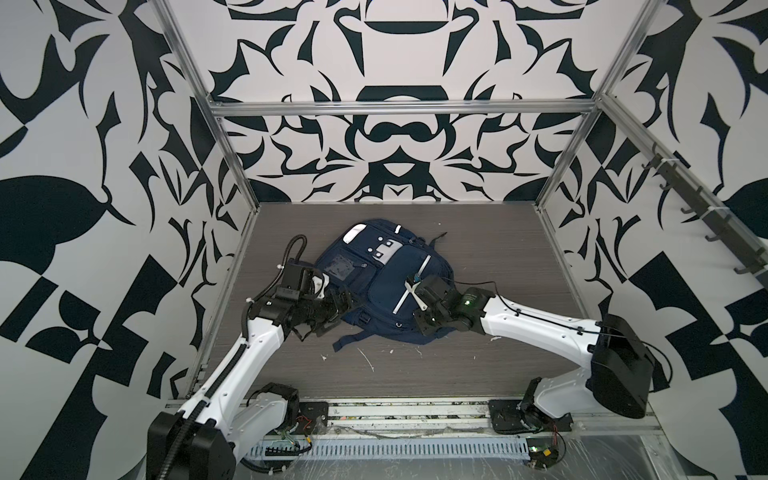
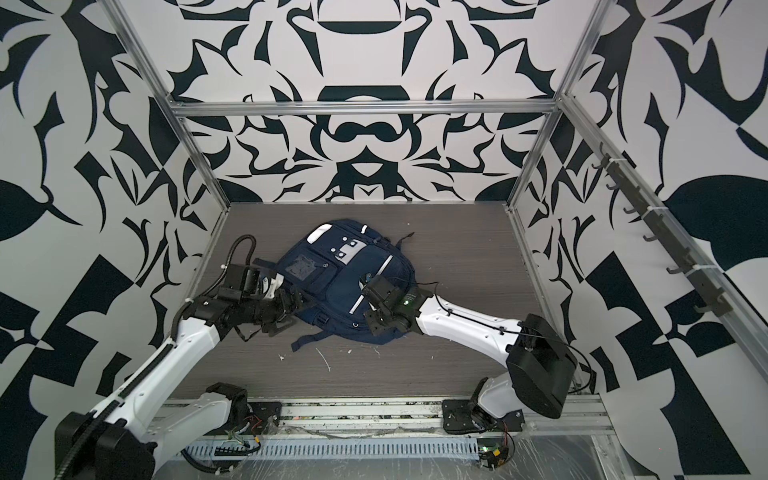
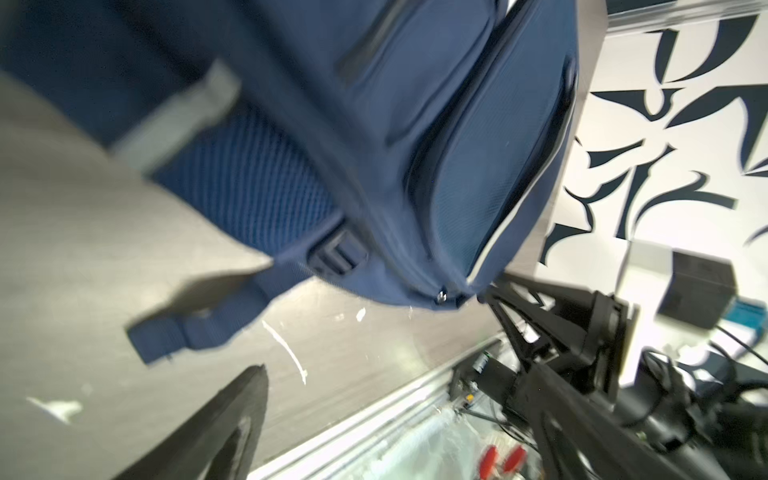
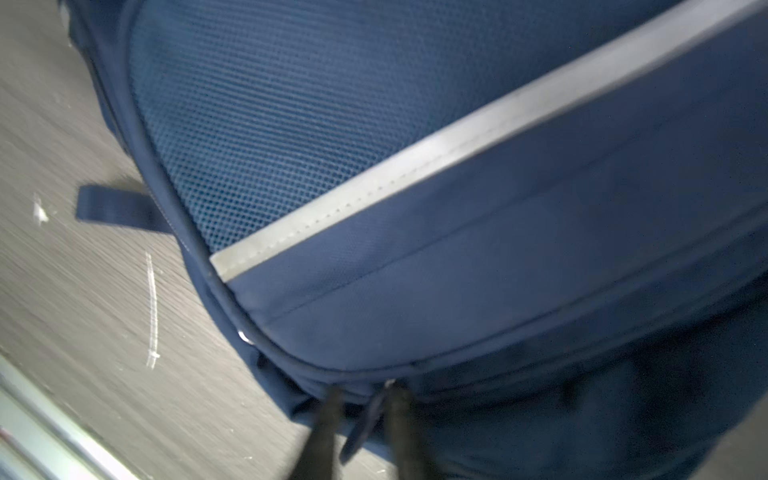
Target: Pack the student bag
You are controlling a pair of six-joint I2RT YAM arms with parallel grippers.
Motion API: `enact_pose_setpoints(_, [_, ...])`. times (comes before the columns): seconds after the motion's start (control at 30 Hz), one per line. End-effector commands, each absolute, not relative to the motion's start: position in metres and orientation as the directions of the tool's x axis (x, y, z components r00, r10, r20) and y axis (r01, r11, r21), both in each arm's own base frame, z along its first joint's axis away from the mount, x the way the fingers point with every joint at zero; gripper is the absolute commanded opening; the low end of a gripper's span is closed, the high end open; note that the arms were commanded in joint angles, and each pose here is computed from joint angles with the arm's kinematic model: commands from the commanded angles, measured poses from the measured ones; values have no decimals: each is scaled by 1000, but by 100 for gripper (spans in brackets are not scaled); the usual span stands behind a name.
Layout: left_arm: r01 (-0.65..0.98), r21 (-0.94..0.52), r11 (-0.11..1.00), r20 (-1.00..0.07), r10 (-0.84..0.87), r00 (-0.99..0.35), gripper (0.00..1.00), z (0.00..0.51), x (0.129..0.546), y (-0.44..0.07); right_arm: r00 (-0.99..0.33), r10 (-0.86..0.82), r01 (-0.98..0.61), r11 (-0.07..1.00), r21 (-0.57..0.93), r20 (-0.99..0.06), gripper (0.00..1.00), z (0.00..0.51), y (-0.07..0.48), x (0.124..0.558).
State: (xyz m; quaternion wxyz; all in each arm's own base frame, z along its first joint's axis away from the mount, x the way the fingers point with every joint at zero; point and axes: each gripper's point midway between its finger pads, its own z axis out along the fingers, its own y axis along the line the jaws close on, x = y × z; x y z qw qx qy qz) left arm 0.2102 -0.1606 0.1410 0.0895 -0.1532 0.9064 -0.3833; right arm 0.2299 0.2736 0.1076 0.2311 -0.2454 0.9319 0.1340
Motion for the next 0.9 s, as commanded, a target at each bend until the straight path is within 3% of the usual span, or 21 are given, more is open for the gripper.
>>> enact_pose_setpoints(0.0, [-269, -754, 600, 52, -353, -934, 99, 137, 199, -169, -766, -331, -501, 844, 190, -551, 51, 130, 281, 234])
enact_pose_setpoints(0.7, [-246, -775, 582, 45, -338, -940, 98, 138, 202, -178, -797, -406, -485, 871, 75, -447, 43, 92, 263, 233])
enact_pose_setpoints(0.87, [-235, -779, 581, 31, -339, -940, 96, 141, 209, -181, -793, -433, -493, 870, 32, -428, 31, 85, 261, 237])
